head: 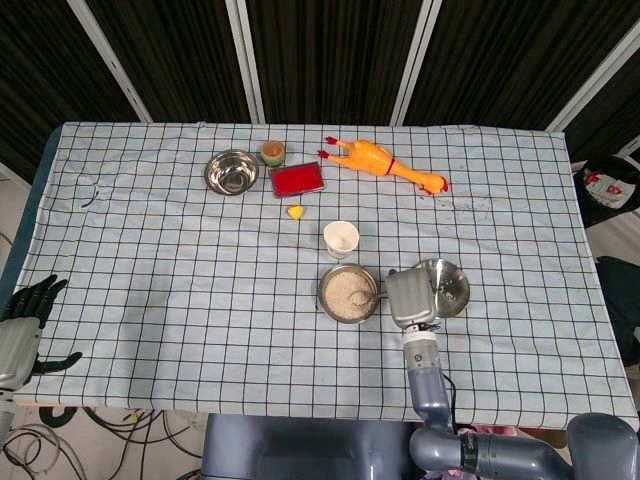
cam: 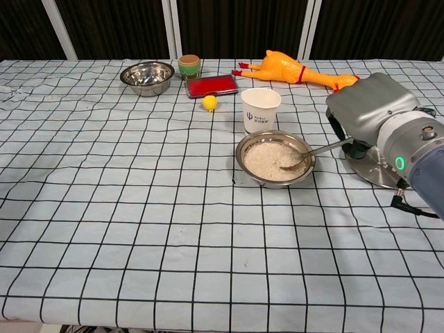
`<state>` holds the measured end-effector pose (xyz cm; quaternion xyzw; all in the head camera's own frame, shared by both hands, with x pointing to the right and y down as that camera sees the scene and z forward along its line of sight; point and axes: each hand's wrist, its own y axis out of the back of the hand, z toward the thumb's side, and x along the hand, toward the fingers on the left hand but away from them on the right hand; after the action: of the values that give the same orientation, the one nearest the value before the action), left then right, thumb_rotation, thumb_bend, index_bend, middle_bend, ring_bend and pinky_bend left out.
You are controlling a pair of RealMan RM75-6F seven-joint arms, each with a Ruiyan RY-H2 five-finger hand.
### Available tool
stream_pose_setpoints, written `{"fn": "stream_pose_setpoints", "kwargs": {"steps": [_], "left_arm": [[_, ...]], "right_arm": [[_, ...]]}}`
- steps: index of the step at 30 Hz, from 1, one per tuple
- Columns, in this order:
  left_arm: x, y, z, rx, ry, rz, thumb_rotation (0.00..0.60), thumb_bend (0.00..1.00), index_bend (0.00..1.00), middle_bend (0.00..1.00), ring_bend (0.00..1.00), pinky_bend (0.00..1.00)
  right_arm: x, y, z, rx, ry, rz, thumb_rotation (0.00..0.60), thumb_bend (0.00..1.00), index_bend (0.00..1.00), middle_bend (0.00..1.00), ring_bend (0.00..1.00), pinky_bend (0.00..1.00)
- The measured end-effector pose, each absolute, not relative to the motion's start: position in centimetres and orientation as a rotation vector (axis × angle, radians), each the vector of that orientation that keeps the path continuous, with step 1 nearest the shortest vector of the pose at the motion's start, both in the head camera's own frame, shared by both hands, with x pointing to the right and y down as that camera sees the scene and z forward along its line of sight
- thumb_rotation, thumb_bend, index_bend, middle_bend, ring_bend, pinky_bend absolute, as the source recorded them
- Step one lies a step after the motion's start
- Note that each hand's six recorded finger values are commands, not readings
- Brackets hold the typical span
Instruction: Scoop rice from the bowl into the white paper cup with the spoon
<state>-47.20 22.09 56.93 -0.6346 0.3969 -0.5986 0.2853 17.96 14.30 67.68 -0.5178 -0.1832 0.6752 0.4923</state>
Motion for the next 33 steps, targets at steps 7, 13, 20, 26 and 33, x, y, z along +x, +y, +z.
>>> {"fn": "stream_pose_setpoints", "kwargs": {"steps": [7, 13, 20, 26, 33], "left_arm": [[-47.21, 22.08, 56.92, -1.697, 1.061, -1.6, 0.6, 0.02, 0.0, 0.0, 0.0, 0.0], [-47.22, 22.06, 56.93, -1.695, 1.061, -1.601, 0.6, 0.02, 0.0, 0.0, 0.0, 0.0], [-47.24, 22.02, 56.97, -1.692, 1.06, -1.603, 0.6, 0.02, 0.0, 0.0, 0.0, 0.0], [-47.3, 22.03, 56.98, -1.694, 1.062, -1.604, 0.6, 0.02, 0.0, 0.0, 0.0, 0.0], [-47.34, 22.02, 56.94, -1.694, 1.063, -1.603, 0.6, 0.02, 0.0, 0.0, 0.0, 0.0]], "right_arm": [[17.97, 14.0, 67.27, -1.28, -0.484, 1.665, 0.6, 0.53, 0.77, 1.0, 1.0, 1.0], [18.09, 13.75, 66.9, -1.296, -0.504, 1.686, 0.6, 0.53, 0.78, 1.0, 1.0, 1.0], [18.17, 13.71, 66.74, -1.308, -0.513, 1.696, 0.6, 0.53, 0.78, 1.0, 1.0, 1.0], [18.23, 13.9, 66.88, -1.314, -0.514, 1.7, 0.6, 0.53, 0.79, 1.0, 1.0, 1.0], [18.07, 13.98, 66.68, -1.315, -0.519, 1.698, 0.6, 0.53, 0.79, 1.0, 1.0, 1.0]]}}
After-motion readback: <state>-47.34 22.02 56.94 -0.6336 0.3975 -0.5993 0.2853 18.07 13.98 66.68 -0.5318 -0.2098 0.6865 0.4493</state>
